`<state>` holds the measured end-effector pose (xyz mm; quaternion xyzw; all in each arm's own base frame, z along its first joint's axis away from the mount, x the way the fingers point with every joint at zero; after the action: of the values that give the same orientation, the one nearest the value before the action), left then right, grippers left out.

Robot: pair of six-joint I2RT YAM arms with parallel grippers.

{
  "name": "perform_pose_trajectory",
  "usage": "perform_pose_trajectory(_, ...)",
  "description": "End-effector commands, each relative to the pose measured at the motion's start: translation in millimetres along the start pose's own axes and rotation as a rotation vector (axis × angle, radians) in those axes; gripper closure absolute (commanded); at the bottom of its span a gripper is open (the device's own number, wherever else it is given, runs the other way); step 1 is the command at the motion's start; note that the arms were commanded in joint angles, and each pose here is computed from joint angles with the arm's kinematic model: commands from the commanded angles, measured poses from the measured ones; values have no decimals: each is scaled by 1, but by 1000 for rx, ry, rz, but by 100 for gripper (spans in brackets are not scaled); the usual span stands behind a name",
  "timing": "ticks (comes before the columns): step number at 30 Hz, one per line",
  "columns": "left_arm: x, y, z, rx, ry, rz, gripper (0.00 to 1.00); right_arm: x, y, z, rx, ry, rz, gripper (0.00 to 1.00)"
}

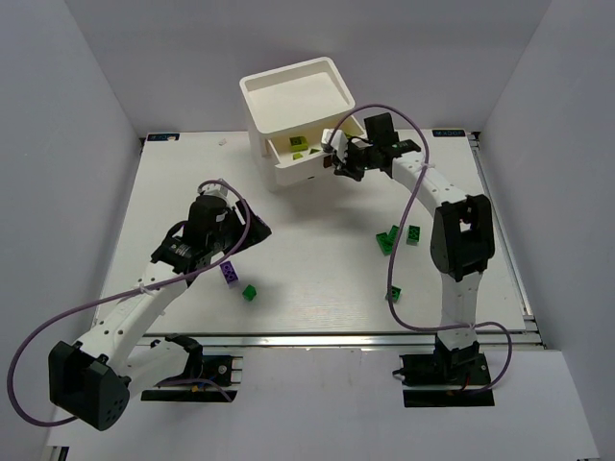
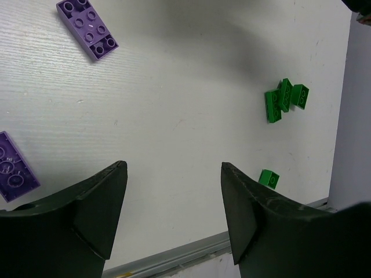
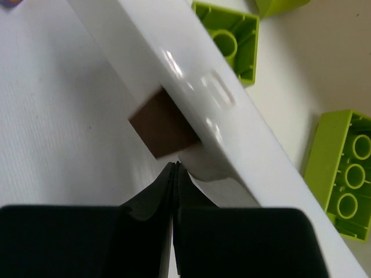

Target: Sort the legos into containers by color

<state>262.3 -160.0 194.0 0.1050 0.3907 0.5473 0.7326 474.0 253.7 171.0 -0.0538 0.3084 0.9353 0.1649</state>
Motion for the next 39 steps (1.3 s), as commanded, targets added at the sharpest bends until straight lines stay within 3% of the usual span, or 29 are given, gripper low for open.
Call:
perform_pose_trajectory(1, 4, 4, 1, -17, 8, 17, 25, -45, -1, 56, -137, 103, -142, 100)
perform_pose_trajectory(11, 5, 4, 0, -25, 13, 16, 25, -40, -2, 86, -254, 120, -84, 100)
perform_pose_trajectory(19, 3, 8, 2, -36, 3, 7, 25, -4, 14, 107, -371, 162, 87, 100)
perform_pose_trajectory(22, 1, 8, 6, -45, -3, 1, 26, 6, 21, 116, -408, 152, 143, 90)
perform_pose_trajectory(25, 0, 6, 9, -48, -11, 0, 26, 14, 29, 126, -444, 159, 181, 87)
perform_pose_trajectory(31, -1, 5, 10, -52, -10, -1, 26, 6, 17, 131, -434, 136, 153, 90)
perform_pose_trajectory(39, 7, 14, 11, -81, -7, 35, 26, 49, 21, 138, -476, 153, 358, 96)
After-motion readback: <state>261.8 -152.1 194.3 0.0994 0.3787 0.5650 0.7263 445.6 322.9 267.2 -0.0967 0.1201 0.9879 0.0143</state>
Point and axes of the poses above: each gripper's point midway between its finger pads, its own y axis back along the fingers, its own x axis along the line the jaws close on, z = x × y, the point moved 2 cm from there along y, back along the fingers, and after that the axes turned 10 degrees about -y, right-handed, at the moved point
